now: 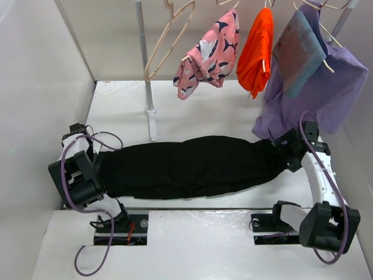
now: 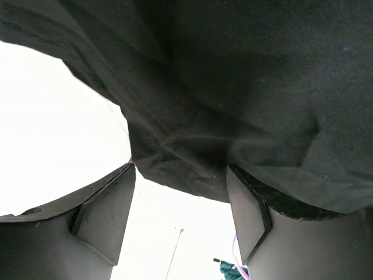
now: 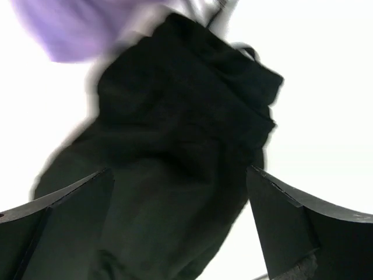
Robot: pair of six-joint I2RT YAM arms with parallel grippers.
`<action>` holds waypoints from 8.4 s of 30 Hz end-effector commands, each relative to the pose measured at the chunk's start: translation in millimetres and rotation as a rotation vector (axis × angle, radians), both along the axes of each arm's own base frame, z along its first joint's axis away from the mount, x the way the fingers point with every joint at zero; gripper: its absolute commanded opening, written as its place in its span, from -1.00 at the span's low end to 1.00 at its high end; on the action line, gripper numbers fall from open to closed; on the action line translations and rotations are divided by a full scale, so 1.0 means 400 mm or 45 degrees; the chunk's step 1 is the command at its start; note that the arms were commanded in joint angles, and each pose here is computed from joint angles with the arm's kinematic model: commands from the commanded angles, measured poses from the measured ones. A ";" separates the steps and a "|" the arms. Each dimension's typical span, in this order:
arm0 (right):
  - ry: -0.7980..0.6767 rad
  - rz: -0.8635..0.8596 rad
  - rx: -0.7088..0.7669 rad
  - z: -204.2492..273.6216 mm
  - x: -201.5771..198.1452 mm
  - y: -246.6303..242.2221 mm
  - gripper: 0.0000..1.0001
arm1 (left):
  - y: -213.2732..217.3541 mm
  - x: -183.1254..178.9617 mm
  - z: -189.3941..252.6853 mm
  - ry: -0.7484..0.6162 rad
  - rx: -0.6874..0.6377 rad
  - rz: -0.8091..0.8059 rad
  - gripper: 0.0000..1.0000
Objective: Place the trousers on the hanger
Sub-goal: Fold the trousers at the center of the board.
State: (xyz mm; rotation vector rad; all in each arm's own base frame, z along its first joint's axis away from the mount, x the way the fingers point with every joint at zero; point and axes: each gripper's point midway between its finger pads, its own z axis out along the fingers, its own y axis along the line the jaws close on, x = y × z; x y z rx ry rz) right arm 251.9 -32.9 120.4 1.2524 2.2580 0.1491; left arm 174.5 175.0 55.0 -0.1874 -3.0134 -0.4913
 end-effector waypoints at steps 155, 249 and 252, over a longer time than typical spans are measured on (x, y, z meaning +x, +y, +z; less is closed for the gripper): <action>-0.350 1.323 -0.021 0.121 -0.101 0.681 0.99 | -0.766 0.187 0.143 -0.460 -0.346 -0.987 0.82; -0.260 1.114 -0.123 0.034 0.121 0.576 0.00 | -0.741 0.354 1.111 -1.767 -0.811 -0.722 1.00; -0.264 1.118 -0.113 0.030 0.112 0.582 0.03 | -0.816 0.467 1.120 -1.708 -0.806 -0.715 1.00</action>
